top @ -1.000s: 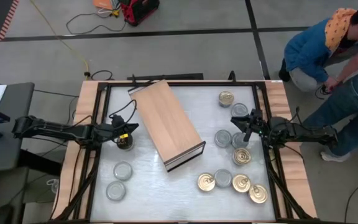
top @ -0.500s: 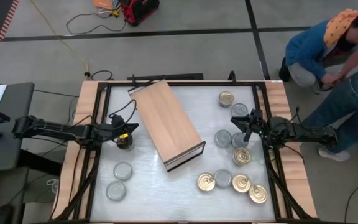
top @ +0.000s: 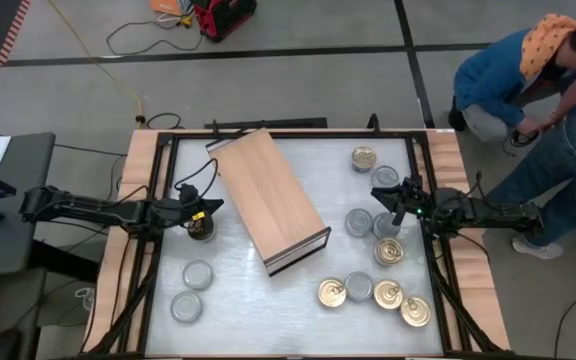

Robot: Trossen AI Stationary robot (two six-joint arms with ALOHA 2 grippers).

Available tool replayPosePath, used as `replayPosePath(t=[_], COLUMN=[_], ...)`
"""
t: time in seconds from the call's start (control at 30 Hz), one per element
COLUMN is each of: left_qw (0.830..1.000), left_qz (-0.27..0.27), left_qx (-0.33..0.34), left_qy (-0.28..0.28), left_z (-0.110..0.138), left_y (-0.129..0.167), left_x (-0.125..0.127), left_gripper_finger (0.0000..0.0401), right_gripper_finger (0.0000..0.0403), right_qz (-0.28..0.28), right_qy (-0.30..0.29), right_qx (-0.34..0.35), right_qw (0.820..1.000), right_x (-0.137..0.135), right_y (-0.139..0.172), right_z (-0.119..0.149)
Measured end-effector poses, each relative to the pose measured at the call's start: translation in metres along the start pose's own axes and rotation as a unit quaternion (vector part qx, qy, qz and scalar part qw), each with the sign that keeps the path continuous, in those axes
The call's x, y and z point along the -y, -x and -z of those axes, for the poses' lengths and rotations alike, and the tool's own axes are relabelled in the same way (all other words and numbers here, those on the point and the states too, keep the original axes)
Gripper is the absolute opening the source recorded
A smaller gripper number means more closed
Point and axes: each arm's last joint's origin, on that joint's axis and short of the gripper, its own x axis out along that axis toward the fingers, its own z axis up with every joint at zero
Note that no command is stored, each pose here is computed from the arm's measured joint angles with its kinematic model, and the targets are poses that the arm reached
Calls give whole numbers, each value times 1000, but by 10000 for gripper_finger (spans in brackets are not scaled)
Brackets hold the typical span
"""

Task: Stack canned seafood by type on shelf
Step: Put the green tuna can on the shelf

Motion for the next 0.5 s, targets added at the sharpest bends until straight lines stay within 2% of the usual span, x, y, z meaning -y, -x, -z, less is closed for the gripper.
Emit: replayPosePath(t=[0.1, 0.17, 0.27, 0.5], left_qw=[1000, 996, 981, 946], left_qz=[11, 29, 79, 133], left_qx=[20, 28, 30, 60], left_qy=[-21, -79, -177, -288], left_z=[-5, -10, -16, -23], left_y=[0, 1, 3, 10], left_x=[3, 8, 17, 33], left_gripper_finger=[0, 0, 0, 0], right_gripper_finger=[108, 108, 107, 107], right_qz=[-14, -21, -24, -34], right_qy=[22, 36, 53, 34], right_qx=[-11, -10, -12, -8], right_qw=[1000, 999, 998, 999], right_x=[-2, -3, -4, -13], right_y=[0, 0, 1, 7], right_z=[1, 1, -1, -16])
